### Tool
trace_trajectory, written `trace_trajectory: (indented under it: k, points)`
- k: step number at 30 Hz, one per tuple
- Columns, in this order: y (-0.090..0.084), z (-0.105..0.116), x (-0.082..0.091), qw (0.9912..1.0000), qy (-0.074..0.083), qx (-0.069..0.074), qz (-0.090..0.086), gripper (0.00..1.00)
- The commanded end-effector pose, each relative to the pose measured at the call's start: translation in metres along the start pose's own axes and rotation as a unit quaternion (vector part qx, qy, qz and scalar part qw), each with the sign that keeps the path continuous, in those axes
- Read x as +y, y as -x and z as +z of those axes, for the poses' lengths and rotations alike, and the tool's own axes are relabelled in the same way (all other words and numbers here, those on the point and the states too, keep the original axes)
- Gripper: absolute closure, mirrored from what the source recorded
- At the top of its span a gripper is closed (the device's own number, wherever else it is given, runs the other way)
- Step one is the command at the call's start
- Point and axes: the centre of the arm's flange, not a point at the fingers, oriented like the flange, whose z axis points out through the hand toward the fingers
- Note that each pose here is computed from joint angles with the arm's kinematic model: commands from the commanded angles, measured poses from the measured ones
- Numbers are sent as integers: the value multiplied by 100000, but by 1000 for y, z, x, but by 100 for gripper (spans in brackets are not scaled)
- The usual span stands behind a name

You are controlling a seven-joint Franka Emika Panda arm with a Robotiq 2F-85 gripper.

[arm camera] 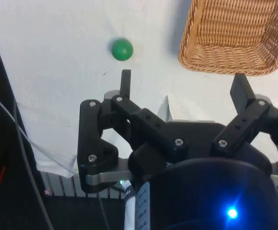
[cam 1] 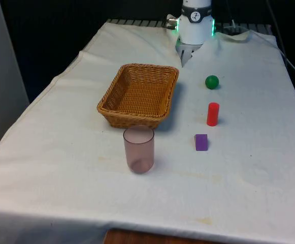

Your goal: Pick up the triangular block and place it into the basket.

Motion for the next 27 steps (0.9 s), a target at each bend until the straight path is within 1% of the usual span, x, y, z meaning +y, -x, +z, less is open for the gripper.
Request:
trace_trajectory:
  k: [1, 5, 9, 10, 11, 13, 14, 17, 18, 19, 22, 24, 25, 26, 27]
  points:
    - [-4, 2, -1, 100000, -124, 26, -13, 0]
    - [-12, 6, -9, 99997, 256, 690, 312, 0]
    - [-22, 9, -18, 99979, 779, 1667, 872, 0]
    - [-20, 8, -16, 99987, 620, 1356, 558, 0]
    - [-24, 9, -20, 99975, 871, 1872, 903, 0]
    - [-27, 11, -24, 99962, 1019, 2333, 1014, 0]
    - [-30, 14, -28, 99947, 1155, 2795, 1173, 0]
    - [-33, 19, -35, 99924, 1355, 3363, 1443, 0]
    - [-31, 17, -32, 99945, 1055, 2940, 1155, 0]
    - [-34, 21, -37, 99918, 1460, 3473, 1504, 0]
    - [-38, 31, -46, 99898, 1640, 3852, 1714, 0]
    - [-40, 37, -52, 99891, 1732, 3921, 1865, 0]
    - [-39, 35, -49, 99918, 1403, 3435, 1629, 0]
    - [-40, 38, -51, 99914, 1490, 3495, 1688, 0]
    - [-41, 43, -56, 99885, 1856, 3991, 1897, 0]
